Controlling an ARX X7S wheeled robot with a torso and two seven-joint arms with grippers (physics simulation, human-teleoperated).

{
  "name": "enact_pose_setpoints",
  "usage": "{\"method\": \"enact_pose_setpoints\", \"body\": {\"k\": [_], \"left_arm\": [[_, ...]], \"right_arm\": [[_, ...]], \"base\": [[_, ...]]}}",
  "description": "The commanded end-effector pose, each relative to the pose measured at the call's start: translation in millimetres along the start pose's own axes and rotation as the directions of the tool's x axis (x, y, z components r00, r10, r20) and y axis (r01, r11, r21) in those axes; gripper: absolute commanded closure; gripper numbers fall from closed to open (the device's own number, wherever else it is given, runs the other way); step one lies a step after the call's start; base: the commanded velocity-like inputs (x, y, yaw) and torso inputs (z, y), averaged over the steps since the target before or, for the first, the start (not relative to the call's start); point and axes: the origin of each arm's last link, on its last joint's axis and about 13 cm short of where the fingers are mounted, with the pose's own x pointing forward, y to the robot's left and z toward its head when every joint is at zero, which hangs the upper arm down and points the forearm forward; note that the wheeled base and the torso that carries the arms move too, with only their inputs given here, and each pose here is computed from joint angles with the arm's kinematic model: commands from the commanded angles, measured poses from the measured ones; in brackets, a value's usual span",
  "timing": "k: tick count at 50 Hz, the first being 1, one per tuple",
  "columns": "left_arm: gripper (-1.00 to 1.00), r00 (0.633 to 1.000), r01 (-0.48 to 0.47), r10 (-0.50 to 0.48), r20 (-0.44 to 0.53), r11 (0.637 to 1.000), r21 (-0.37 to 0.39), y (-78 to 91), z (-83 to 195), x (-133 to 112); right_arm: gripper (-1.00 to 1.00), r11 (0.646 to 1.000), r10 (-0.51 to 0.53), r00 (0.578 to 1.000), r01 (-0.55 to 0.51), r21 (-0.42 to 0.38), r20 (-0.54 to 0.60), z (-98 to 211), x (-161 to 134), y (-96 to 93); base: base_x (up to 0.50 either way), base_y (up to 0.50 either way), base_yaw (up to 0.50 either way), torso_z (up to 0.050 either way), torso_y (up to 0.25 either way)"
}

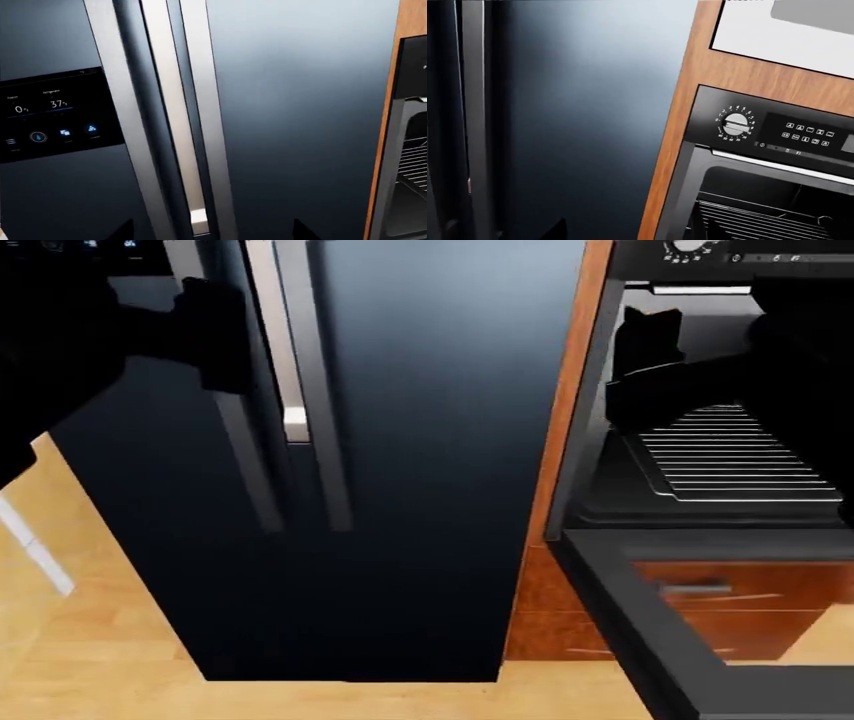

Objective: Fully slide the oven rack out.

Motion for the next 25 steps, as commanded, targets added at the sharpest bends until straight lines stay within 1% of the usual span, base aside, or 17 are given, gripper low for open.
{"method": "enact_pose_setpoints", "body": {"k": [1, 9, 13, 20, 25], "left_arm": [[-1.00, 1.000, -0.004, 0.004, -0.014, 1.000, 0.002, 1.2, 3.8, 1.9], [-1.00, 1.000, -0.004, 0.004, -0.011, 1.000, -0.001, 1.0, 4.6, 1.7], [-1.00, 1.000, -0.004, 0.004, -0.013, 1.000, -0.003, 1.2, 4.5, 1.7], [-1.00, 1.000, -0.001, 0.000, -0.020, 1.000, -0.007, -0.9, 0.3, 2.9], [-1.00, 1.000, 0.001, -0.001, -0.004, 1.000, 0.001, -1.1, 5.2, 3.5]], "right_arm": [[-1.00, 1.000, -0.029, 0.999, 0.029, 0.011, -0.028, 3.3, -1.5, -6.1], [-1.00, 1.000, -0.030, 0.998, 0.031, 0.007, -0.046, -1.9, 0.9, -8.2], [-1.00, 0.999, -0.043, 0.997, 0.044, 0.023, -0.059, -5.2, 3.3, -10.9], [-1.00, 0.999, -0.045, 0.998, 0.046, 0.018, -0.054, -7.0, 2.8, -10.3], [-1.00, 0.999, -0.037, 0.997, 0.038, 0.015, -0.063, -12.0, 3.3, -9.5]], "base": [[-0.01, -0.50, 0.00, 0.000, 0.000], [-0.01, -0.50, 0.00, 0.000, 0.000], [-0.01, -0.50, 0.00, 0.000, 0.000], [-0.01, -0.50, 0.00, 0.000, 0.000], [0.00, -0.50, 0.00, 0.000, 0.000]]}}
